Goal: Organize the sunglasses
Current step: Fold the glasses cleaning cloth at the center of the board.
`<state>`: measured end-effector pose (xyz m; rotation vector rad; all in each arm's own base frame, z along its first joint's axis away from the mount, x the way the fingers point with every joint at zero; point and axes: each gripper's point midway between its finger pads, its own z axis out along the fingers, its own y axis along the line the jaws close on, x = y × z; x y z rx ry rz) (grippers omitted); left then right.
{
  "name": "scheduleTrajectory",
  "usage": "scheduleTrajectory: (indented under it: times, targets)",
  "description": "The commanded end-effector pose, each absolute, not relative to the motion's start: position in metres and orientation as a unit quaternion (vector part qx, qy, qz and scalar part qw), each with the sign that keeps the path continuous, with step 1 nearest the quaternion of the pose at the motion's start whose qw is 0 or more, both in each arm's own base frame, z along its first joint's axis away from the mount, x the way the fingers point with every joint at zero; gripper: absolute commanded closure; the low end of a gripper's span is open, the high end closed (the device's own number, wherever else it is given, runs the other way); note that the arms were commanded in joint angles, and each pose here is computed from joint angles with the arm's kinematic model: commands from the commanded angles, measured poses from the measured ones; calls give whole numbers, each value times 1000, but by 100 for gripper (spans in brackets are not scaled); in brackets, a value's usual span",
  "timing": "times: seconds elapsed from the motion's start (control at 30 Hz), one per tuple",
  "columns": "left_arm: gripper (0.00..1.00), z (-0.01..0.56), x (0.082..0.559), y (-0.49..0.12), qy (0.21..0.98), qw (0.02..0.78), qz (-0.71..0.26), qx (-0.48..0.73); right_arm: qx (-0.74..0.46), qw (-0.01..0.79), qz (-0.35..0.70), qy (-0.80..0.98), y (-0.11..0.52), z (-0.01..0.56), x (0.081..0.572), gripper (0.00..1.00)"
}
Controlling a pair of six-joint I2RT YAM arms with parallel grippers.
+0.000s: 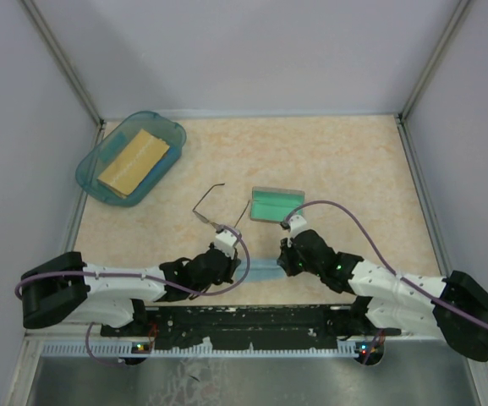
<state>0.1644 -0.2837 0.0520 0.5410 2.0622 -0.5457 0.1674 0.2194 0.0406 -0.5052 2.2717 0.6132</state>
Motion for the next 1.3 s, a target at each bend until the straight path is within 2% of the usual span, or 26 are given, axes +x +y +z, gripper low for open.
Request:
scheduleTrajectory:
  times: [0.0, 0.53, 1.03, 1.27]
  targets:
    - [100, 46, 162, -280, 839, 450, -213, 219, -196, 371, 254, 872, 227, 48, 169, 100]
    - [100, 44, 160, -279, 842, 446, -210, 220, -195, 365, 256, 874, 228, 46, 167, 100]
    - [80, 45, 160, -281, 841, 446, -212, 220, -195, 361, 260, 874, 229, 46, 165, 93]
    - [79, 46, 160, -281, 841, 447, -211, 219, -195, 360, 262, 874, 229, 46, 164, 90]
